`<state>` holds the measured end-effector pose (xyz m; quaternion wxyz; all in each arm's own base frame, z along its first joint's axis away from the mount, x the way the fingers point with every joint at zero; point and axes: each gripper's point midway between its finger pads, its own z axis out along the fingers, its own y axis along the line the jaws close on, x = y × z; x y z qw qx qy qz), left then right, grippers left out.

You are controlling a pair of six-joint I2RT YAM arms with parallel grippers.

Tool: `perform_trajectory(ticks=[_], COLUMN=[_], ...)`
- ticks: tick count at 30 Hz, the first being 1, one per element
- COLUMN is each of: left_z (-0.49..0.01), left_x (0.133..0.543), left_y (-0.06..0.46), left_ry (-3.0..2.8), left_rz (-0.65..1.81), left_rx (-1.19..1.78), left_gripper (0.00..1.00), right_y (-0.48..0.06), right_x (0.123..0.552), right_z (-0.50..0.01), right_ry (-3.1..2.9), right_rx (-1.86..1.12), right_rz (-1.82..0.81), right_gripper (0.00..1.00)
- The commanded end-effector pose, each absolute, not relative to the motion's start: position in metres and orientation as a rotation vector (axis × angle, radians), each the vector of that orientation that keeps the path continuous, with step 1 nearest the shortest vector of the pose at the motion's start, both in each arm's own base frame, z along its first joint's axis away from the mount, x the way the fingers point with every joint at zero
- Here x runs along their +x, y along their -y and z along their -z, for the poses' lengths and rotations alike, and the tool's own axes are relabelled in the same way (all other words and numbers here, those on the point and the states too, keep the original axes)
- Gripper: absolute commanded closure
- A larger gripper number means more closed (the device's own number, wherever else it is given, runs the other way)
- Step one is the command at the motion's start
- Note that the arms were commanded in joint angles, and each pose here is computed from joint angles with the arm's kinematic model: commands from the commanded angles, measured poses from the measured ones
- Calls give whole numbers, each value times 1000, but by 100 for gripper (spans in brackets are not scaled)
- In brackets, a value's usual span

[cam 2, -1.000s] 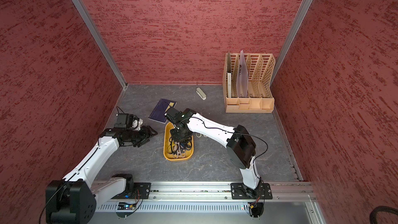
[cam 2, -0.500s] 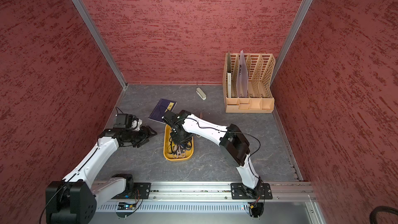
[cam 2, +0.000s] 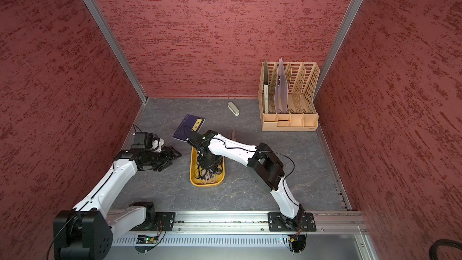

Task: Take the scissors out of the storage box
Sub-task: Pick up the scissors from the storage box.

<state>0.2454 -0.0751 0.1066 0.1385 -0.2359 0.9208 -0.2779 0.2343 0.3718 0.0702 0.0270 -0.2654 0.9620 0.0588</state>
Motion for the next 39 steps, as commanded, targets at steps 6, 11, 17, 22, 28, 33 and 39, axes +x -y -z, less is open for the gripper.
perform_trajectory(ticks=[6,11,17,22,28,33,39], left_z=[-107,-107,-108,-109,-109,-110,-112], left_x=[242,242,242,242,242,242,241], left_y=[74,73,73,73,73,73,73], left_ry=[-2660,-2658,-2655,-2653,-2650,-2646,-2640], left_rz=[804,804,805,804,805,808,806], left_rx=[-665,-665,-665,-663,-663,-661,-662], left_gripper=[30,30,30,30,30,30,29], right_y=[-377,-376,-372,-367,-364,-365,-366], right_x=[237,234,239,246,252,253,250], right_z=[-70,-69,-65,-63,-61,-60,-75], right_ry=[-2922,-2914,-2891,-2854,-2791,-2780,-2775], right_rx=[-837,-834,-803,-781,-770,-759,-747], right_rz=[-147,-133,-77,-15,56,62,11], right_gripper=[69,67,74,81,73,82,99])
